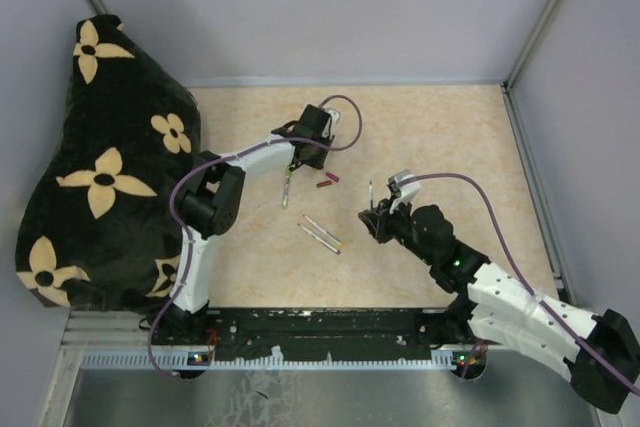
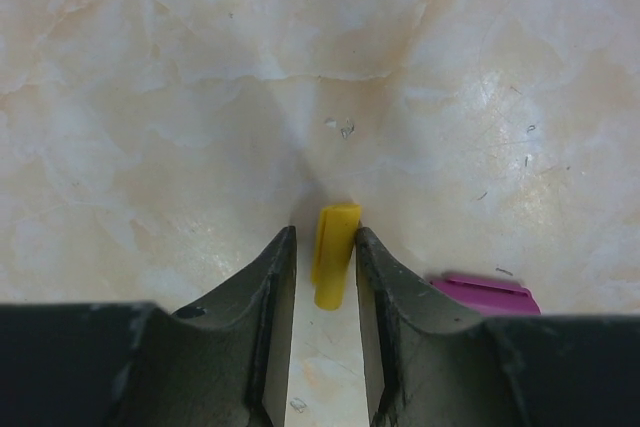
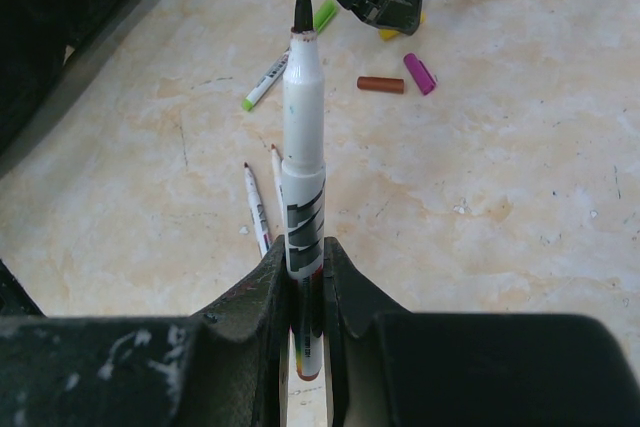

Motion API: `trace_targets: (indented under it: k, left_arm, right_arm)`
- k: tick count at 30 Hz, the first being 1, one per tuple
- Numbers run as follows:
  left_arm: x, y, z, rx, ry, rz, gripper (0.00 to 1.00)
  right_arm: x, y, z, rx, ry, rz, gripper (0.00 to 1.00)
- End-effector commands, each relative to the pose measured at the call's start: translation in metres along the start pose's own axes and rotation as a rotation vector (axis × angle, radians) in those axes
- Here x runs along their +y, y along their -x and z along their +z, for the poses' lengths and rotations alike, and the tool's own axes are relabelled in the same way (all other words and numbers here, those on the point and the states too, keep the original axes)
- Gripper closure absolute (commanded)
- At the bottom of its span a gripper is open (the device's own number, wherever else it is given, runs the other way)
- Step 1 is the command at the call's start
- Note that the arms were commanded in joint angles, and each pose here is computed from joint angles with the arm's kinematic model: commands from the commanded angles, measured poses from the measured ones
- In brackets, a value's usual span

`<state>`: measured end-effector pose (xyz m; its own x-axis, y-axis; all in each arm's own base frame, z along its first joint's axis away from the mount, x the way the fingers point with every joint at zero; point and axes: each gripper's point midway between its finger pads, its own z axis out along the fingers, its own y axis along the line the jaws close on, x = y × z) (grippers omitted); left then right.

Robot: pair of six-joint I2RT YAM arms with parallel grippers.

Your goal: Insert the pens into the pen caps

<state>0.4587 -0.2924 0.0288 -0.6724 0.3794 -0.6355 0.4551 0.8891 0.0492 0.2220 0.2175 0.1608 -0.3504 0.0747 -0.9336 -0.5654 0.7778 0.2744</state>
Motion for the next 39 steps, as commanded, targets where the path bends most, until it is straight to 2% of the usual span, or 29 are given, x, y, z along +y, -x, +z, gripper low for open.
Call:
trace_targets:
  k: [1, 5, 11, 15, 21, 23, 28, 33, 36, 39]
  left_arm:
    - [-0.004, -0.018, 0.010, 0.059, 0.008, 0.035, 0.67]
    - [-0.004, -0.025, 0.012, 0.077, 0.018, 0.041, 0.74]
    - [-0.004, -0.028, 0.008, 0.089, 0.021, 0.039, 1.00]
    - [-0.003, -0.016, -0.010, 0.044, 0.020, 0.019, 1.00]
    - [-0.007, 0.040, -0.074, -0.184, -0.034, -0.041, 1.00]
    - [-0.014, 0.067, -0.111, -0.314, -0.103, -0.056, 1.00]
    - [-0.041, 0.097, -0.190, -0.632, -0.329, -0.099, 1.00]
    - [-0.074, 0.098, -0.255, -0.850, -0.627, -0.174, 1.00]
    - [-0.093, 0.092, -0.284, -0.927, -0.808, -0.232, 1.00]
    - [-0.106, 0.085, -0.300, -0.974, -0.898, -0.256, 1.00]
  right_arm:
    - [0.007, 0.023, 0.003, -0.072, 0.025, -0.014, 1.00]
    - [0.007, 0.024, 0.003, -0.074, 0.025, -0.014, 1.00]
    - [0.006, 0.023, 0.003, -0.070, 0.022, -0.015, 1.00]
    - [0.005, 0.022, 0.002, -0.069, 0.020, -0.014, 1.00]
    - [0.006, 0.024, 0.000, -0.080, 0.024, -0.008, 1.00]
    - [0.007, 0.022, 0.000, -0.081, 0.032, -0.008, 1.00]
    - [0.011, 0.020, -0.001, -0.098, 0.065, 0.006, 1.00]
    - [0.020, 0.017, 0.004, -0.098, 0.113, 0.025, 1.00]
    - [0.024, 0.016, 0.009, -0.108, 0.140, 0.045, 1.00]
    - [0.030, 0.016, 0.011, -0.127, 0.177, 0.062, 1.00]
